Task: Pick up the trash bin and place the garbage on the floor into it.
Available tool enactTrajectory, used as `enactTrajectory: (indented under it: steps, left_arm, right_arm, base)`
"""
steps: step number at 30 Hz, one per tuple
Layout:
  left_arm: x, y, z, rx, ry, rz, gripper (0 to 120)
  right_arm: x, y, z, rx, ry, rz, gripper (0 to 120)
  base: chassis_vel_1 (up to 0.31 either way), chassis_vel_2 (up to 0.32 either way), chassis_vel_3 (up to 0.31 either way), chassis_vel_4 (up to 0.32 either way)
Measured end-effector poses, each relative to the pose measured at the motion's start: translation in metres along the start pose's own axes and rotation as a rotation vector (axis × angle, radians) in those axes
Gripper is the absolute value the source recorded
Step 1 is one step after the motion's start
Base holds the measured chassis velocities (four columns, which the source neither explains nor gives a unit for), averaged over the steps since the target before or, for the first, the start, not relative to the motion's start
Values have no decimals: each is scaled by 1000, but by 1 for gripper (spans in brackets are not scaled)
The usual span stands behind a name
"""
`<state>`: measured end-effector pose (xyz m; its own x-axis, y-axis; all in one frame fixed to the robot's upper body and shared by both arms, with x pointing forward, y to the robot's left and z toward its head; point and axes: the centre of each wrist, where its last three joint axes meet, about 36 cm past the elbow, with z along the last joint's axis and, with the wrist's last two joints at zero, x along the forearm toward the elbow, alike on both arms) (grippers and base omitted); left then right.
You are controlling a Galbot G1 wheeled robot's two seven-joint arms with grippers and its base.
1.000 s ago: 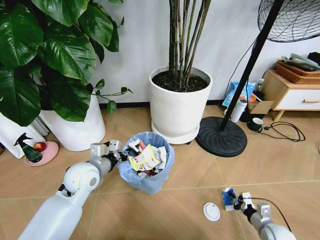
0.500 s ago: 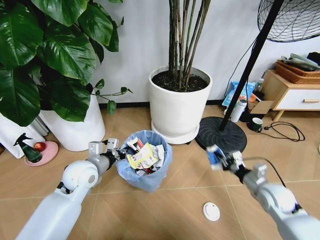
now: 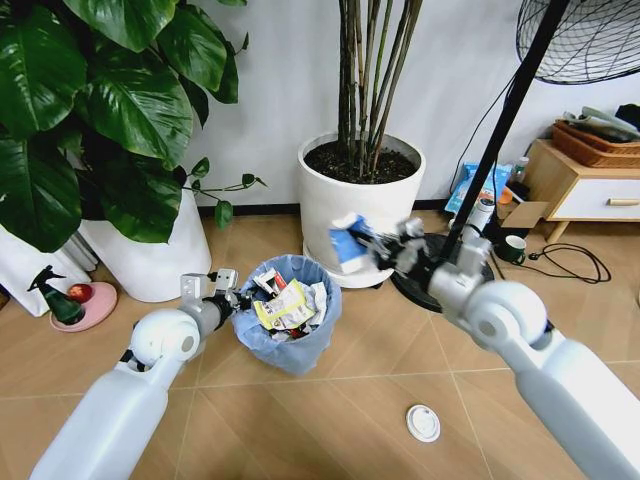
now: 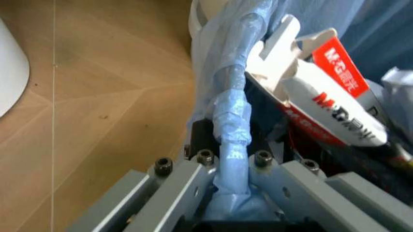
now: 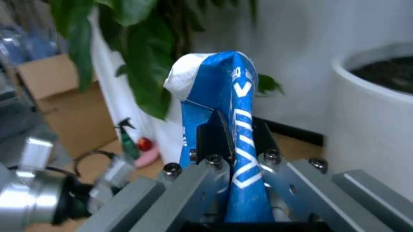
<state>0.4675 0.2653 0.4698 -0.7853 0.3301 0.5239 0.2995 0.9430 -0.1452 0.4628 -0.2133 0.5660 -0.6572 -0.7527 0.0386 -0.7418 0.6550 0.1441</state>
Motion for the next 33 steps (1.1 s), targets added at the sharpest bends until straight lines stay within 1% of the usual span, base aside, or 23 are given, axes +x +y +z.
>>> enactTrajectory:
  steps: [1, 3, 4, 7, 11, 12, 13, 16, 17, 20, 21, 22, 25, 26, 28, 29, 30, 33]
  left_arm:
    - [0, 0, 0, 0, 0, 0, 0]
    - [-2, 2, -4, -5, -2, 1, 0]
    - [-2, 2, -4, -5, -2, 1, 0]
    - [-3, 5, -8, -7, -5, -2, 0]
    - [-3, 7, -9, -7, -4, -4, 0]
    - [-3, 7, -9, -7, -3, -4, 0]
    - [-3, 7, -9, -7, -3, -4, 0]
    - [-4, 6, -8, -4, -2, -2, 0]
    - [-4, 6, -8, -4, -2, -2, 0]
    - [-5, 6, -7, -1, -1, -1, 0]
    - [-5, 6, -7, 0, -1, -1, 0]
    - [-5, 6, -7, 0, -1, -1, 0]
    - [-5, 5, -7, 1, -2, 1, 0]
    - [-5, 5, -7, 1, -2, 1, 0]
    - [-6, 5, -7, 2, -3, 2, 0]
    - [-6, 5, -7, 2, -4, 2, 0]
    - [-6, 5, -7, 2, -4, 2, 0]
    - [-5, 6, -7, 5, -6, -1, 0]
  right_arm:
    - [0, 0, 0, 0, 0, 0, 0]
    - [-20, 1, 8, -4, 37, -29, 0]
    - [-20, 1, 8, -4, 37, -29, 0]
    - [-34, 3, 26, -9, 85, -43, 0]
    - [-38, 8, 36, -12, 116, -57, 0]
    - [-38, 11, 38, -14, 126, -59, 4]
    - [-38, 11, 38, -14, 126, -59, 4]
    - [-39, 14, 42, -15, 135, -54, 16]
    - [-39, 14, 42, -15, 135, -54, 16]
    - [-41, 15, 43, -14, 139, -52, 31]
    - [-42, 15, 44, -14, 141, -52, 38]
    - [-42, 15, 44, -14, 141, -52, 38]
    - [-42, 14, 47, -11, 150, -48, 50]
    - [-42, 14, 47, -11, 150, -48, 50]
    - [-43, 12, 49, -10, 153, -42, 62]
    - [-43, 11, 49, -8, 152, -39, 65]
    - [-43, 11, 49, -8, 152, -39, 65]
    - [-40, 7, 44, 1, 131, -20, 79]
  base:
    - [0, 0, 0, 0]
    - [0, 0, 0, 0]
    - [0, 0, 0, 0]
    - [0, 0, 0, 0]
    - [0, 0, 0, 0]
    - [0, 0, 0, 0]
    - [0, 0, 0, 0]
    - [0, 0, 0, 0]
    - [0, 0, 0, 0]
    - [0, 0, 0, 0]
    - [0, 0, 0, 0]
    - [0, 0, 0, 0]
    - [0, 0, 0, 0]
    - [0, 0, 0, 0]
    - [0, 0, 0, 0]
    - [0, 0, 0, 0]
    - [0, 0, 0, 0]
    - [0, 0, 0, 0]
